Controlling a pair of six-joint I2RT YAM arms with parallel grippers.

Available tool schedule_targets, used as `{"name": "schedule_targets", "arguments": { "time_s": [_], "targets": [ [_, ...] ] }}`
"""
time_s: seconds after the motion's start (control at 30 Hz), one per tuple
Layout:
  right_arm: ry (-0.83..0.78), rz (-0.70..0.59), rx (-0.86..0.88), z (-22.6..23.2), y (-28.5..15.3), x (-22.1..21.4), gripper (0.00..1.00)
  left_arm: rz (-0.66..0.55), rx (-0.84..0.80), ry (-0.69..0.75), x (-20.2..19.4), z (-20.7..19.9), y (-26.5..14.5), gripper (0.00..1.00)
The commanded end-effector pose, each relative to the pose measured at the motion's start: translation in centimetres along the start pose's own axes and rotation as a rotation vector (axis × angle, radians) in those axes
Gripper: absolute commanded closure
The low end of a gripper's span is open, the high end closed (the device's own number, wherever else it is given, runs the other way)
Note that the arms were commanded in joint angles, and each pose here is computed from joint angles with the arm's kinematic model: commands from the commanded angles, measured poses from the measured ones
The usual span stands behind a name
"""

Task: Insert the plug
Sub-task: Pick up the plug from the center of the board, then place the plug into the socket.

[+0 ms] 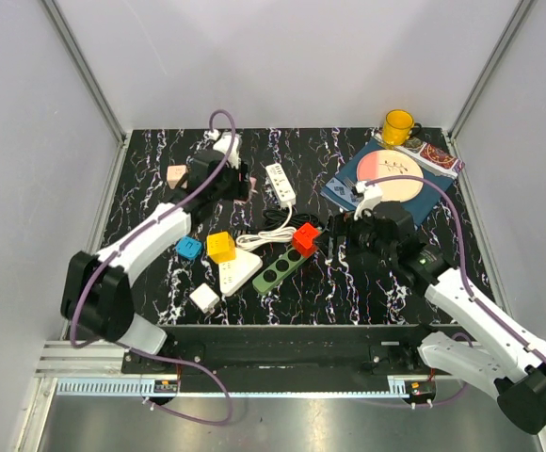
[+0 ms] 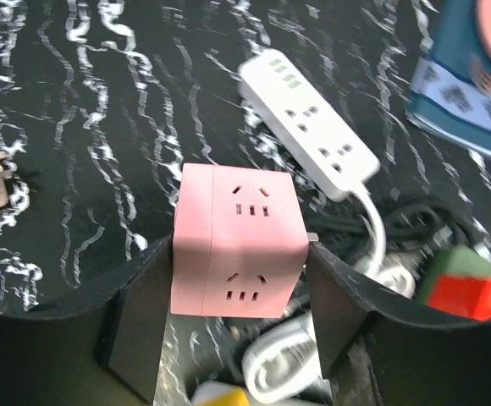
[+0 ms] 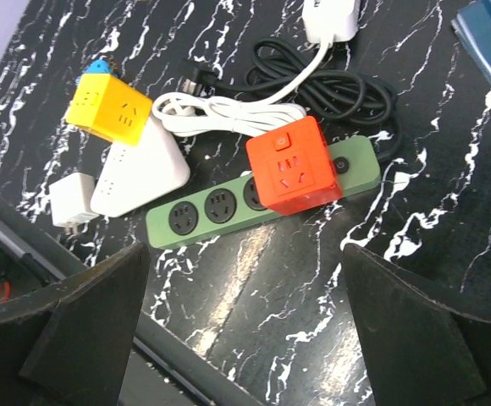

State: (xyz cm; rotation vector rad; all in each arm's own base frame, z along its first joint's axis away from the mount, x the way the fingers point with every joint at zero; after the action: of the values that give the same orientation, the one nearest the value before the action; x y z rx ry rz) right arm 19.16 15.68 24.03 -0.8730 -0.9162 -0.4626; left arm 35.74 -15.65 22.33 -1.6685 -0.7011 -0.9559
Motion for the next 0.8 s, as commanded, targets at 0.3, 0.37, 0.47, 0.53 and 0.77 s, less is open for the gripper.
{"name": "schedule_targets", "arguments": {
  "time_s": [0.3, 0.37, 0.47, 0.53, 0.77],
  "targets": [
    [0.134, -0.054, 0.047, 1.4, -3.0, 0.9, 0.00, -0.084, -0.308, 0.323, -5.4, -9.8, -10.6, 1.00],
    [0.128, -0.053, 0.003, 0.9, -3.6, 0.5, 0.00, -0.070, -0.343, 0.360, -7.1, -11.1, -11.5, 1.00],
    [0.126, -0.044, -0.048, 0.3, -4.0, -0.1, 0.00, -0.062, -0.417, 0.379, -9.3, -13.2, -12.1, 1.00],
    [0.130, -0.035, -0.068, 0.1, -4.1, -0.3, 0.00, -0.055, -0.471, 0.398, -10.7, -14.9, -12.7, 1.00],
    [0.126, -0.024, -0.099, -0.2, -4.3, -0.5, 0.00, -0.040, -0.600, 0.406, -14.0, -20.1, -12.0, 1.00]
  ]
}}
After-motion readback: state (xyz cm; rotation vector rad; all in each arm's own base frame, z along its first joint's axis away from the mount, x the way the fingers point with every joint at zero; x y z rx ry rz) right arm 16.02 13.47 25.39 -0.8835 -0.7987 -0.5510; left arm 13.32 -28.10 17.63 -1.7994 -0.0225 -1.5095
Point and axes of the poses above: each gripper's point midway between its finger pads, its own y axis out along the fingers, its own z axis along the line the jaws close on, x = y × z, the point moved 8 cm from there along -y, back along the fingers, and after that the axes turned 2 degrees about -y, right-handed, at the moved point
